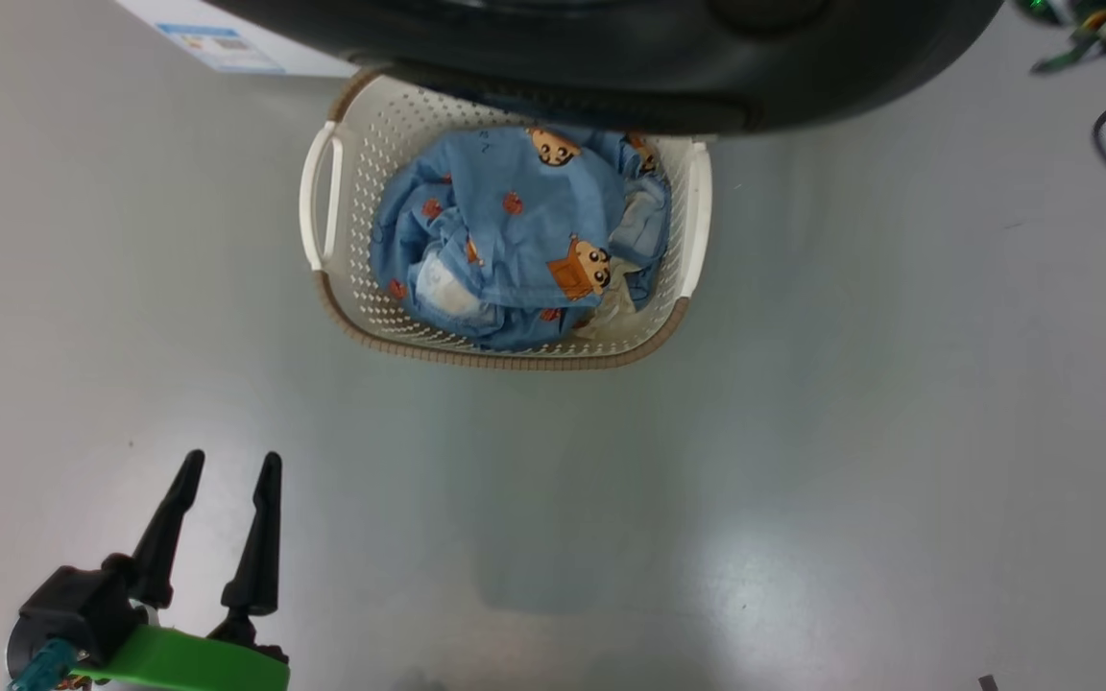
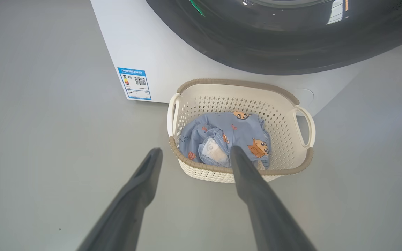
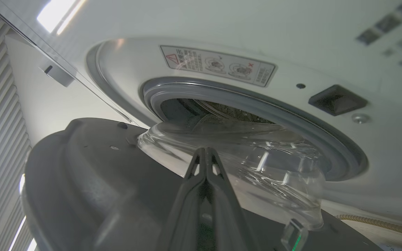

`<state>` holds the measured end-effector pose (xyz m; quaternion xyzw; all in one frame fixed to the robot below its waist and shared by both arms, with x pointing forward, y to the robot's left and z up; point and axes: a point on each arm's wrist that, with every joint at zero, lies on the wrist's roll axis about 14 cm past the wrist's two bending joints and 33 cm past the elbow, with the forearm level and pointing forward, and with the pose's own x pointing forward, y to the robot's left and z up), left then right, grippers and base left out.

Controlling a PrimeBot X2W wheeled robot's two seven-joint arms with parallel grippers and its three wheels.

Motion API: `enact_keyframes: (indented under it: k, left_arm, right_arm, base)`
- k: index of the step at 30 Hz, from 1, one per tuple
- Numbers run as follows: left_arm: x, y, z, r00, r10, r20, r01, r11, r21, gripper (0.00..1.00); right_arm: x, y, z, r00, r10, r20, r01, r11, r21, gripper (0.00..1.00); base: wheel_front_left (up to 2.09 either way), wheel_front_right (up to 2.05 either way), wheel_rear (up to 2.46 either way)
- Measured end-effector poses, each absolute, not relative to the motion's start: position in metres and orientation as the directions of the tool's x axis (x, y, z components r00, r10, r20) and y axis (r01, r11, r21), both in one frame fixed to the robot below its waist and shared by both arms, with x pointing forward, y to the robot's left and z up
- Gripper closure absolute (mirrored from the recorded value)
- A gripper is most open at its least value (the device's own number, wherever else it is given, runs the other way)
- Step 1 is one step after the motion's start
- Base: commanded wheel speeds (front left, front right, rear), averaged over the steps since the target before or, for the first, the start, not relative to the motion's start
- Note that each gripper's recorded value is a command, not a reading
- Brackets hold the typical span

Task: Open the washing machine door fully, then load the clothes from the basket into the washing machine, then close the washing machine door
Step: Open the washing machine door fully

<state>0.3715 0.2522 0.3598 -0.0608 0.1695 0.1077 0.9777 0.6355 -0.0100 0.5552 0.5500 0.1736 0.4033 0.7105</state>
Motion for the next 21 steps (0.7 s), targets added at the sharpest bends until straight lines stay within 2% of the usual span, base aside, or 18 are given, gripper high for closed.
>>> enact_keyframes:
  k: [6,16,21]
  left_arm:
    - [0.377,0.251,0.369,0.932,0.184,-0.313,-0.224,0.97,-0.096,0.0]
    - [0.385,0.241,0.39,0.957,0.155,-0.246,-0.193,0.971,-0.142,0.0]
    - [0.384,0.239,0.406,0.967,0.156,-0.202,-0.191,0.967,-0.171,0.0]
  right_arm:
    - [0.601,0.005,0.548,0.557,0.815,0.16,-0.357,0.061,0.932,1.0]
    - [0.509,0.056,0.529,0.376,0.923,0.084,-0.274,0.024,0.961,1.0]
    - [0.47,0.071,0.526,0.322,0.945,0.061,-0.238,0.018,0.971,1.0]
  base:
    - [0.0,0.0,0.0]
    - [0.0,0.0,0.0]
    - [0.0,0.0,0.0]
